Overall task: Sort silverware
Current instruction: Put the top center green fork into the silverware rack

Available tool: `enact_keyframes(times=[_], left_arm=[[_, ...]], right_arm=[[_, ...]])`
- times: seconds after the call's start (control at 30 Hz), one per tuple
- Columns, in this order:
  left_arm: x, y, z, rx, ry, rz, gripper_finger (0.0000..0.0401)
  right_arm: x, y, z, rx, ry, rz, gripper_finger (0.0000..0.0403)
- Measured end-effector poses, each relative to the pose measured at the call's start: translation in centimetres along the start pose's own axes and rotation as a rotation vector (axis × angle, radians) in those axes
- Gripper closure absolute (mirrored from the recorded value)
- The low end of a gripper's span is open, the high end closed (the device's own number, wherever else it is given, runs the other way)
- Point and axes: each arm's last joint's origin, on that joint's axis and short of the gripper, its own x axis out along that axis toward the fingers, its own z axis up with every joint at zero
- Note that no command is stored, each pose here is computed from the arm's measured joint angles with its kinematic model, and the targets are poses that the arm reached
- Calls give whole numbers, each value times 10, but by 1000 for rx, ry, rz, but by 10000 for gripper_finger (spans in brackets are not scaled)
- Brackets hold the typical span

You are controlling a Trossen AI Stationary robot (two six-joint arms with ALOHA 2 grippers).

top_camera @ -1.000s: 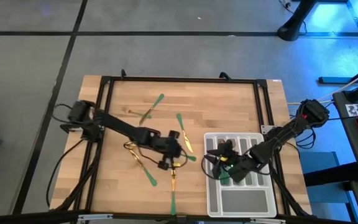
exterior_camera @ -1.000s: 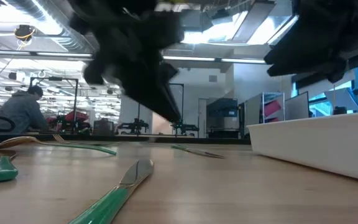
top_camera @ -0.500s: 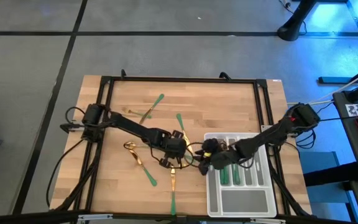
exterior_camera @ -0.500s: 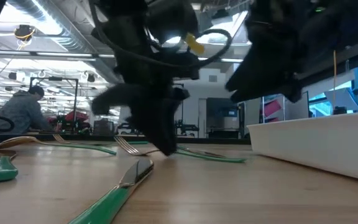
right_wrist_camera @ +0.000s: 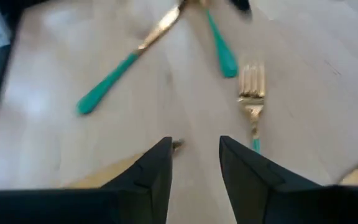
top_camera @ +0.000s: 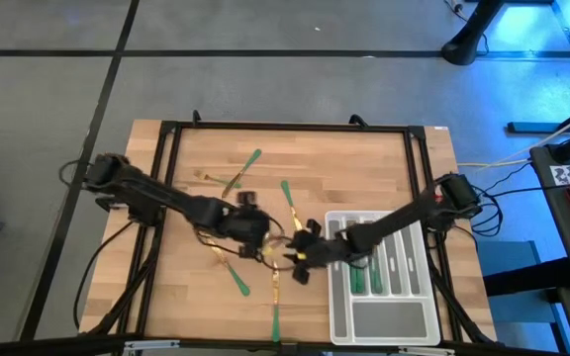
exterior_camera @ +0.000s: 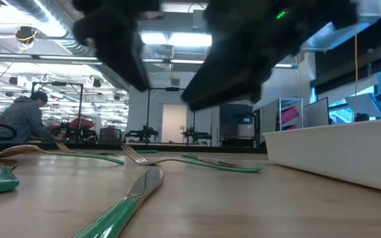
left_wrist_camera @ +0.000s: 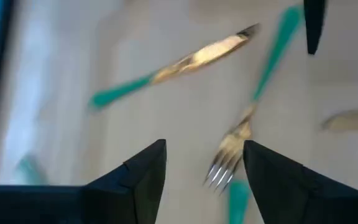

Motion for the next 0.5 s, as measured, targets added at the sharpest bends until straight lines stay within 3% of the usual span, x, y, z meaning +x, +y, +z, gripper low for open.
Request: enact_keyframes(times=[0.17, 0.27, 0.37, 0.5], left_arm=[[-31, 12, -41, -252, -81, 59, 211], [-32, 10, -70, -352, -122, 59, 220], [-30, 7, -94, -455, -172, 51, 226], [-21, -1, -114, -548, -227, 10, 229]], right_arm=[[33, -17, 6, -53, 64, -51, 217], [48, -26, 10, -130, 67, -149, 196], [62, -34, 13, -133, 85, -154, 200], [71, -39, 13, -126, 118, -182, 242]])
